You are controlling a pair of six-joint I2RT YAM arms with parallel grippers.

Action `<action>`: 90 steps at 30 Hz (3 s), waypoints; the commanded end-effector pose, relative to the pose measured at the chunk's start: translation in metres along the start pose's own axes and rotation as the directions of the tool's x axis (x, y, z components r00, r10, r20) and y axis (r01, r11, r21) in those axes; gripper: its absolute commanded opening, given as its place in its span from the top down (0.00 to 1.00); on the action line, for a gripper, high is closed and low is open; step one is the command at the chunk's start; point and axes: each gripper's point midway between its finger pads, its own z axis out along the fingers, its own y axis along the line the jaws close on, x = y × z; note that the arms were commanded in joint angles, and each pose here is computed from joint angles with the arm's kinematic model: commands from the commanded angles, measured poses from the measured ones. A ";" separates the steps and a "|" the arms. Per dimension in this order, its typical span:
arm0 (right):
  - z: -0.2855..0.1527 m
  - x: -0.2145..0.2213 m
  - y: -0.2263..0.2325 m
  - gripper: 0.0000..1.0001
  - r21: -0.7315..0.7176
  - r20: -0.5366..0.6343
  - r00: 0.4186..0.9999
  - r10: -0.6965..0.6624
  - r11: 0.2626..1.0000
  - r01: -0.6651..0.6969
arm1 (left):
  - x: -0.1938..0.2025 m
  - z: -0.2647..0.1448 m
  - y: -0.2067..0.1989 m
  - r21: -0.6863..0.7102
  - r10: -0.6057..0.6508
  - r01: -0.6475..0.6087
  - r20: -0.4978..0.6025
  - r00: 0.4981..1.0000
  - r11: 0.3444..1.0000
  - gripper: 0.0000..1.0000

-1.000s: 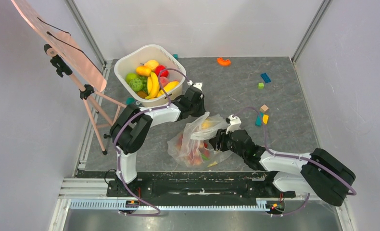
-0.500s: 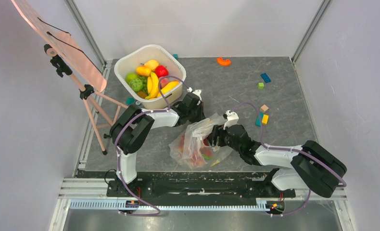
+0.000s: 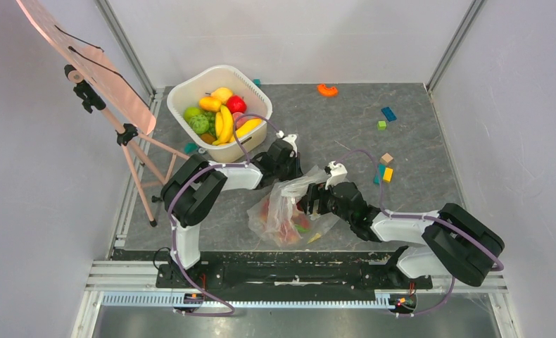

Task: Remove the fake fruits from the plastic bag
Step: Take out the fake fruit from the plastic bag.

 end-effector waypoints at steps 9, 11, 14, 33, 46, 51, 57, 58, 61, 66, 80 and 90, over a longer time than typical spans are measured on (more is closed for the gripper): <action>-0.007 -0.049 0.014 0.13 -0.032 0.162 0.986 0.044 0.999 -0.039 | 0.042 -0.018 -0.019 0.094 0.002 0.007 -0.088 0.996 0.996 0.98; -0.010 -0.053 0.012 0.13 -0.016 0.177 0.983 0.047 0.999 -0.045 | 0.044 -0.020 -0.019 0.096 -0.002 0.011 -0.087 0.996 0.995 0.98; -0.010 -0.053 0.006 0.12 0.019 0.175 0.984 0.044 0.999 -0.048 | 0.045 -0.021 -0.020 0.102 -0.004 0.013 -0.088 0.996 0.995 0.98; 0.020 -0.025 -0.006 0.13 0.081 0.062 0.998 0.019 0.996 -0.024 | 0.048 -0.026 -0.025 0.136 0.011 0.003 -0.099 0.995 0.991 0.98; -0.009 -0.020 -0.015 0.40 0.115 0.036 0.999 -0.007 0.993 0.003 | 0.055 -0.027 -0.012 0.090 0.005 0.004 -0.101 0.995 0.996 0.98; -0.029 -0.022 -0.014 0.40 0.104 0.015 0.999 -0.032 0.994 0.030 | 0.057 -0.028 -0.007 0.069 0.005 0.002 -0.099 0.995 0.998 0.98; -0.057 -0.018 -0.015 0.40 0.086 -0.011 0.998 -0.061 0.994 0.061 | 0.057 -0.030 -0.002 0.048 0.008 -0.004 -0.096 0.995 0.999 0.98; -0.062 -0.017 -0.015 0.40 0.081 -0.018 0.998 -0.064 0.995 0.065 | 0.058 -0.030 -0.002 0.047 0.008 -0.003 -0.097 0.995 0.999 0.98; -0.076 -0.014 -0.011 0.39 0.051 -0.044 0.996 -0.078 0.995 0.080 | 0.059 -0.029 -0.001 0.041 0.007 -0.003 -0.096 0.995 0.999 0.98; -0.098 -0.017 0.007 0.37 -0.045 -0.068 0.993 -0.093 0.995 0.090 | 0.059 -0.029 0.000 0.037 0.006 -0.003 -0.097 0.995 0.999 0.98; -0.147 -0.047 0.013 0.37 -0.025 -0.089 0.987 -0.131 0.991 0.129 | 0.055 -0.035 0.003 0.013 0.017 -0.016 -0.085 0.996 1.000 0.98; -0.184 -0.092 -0.005 0.39 0.158 -0.055 0.986 -0.156 0.974 0.163 | 0.009 -0.078 -0.008 -0.046 0.066 -0.065 0.024 0.998 0.997 0.92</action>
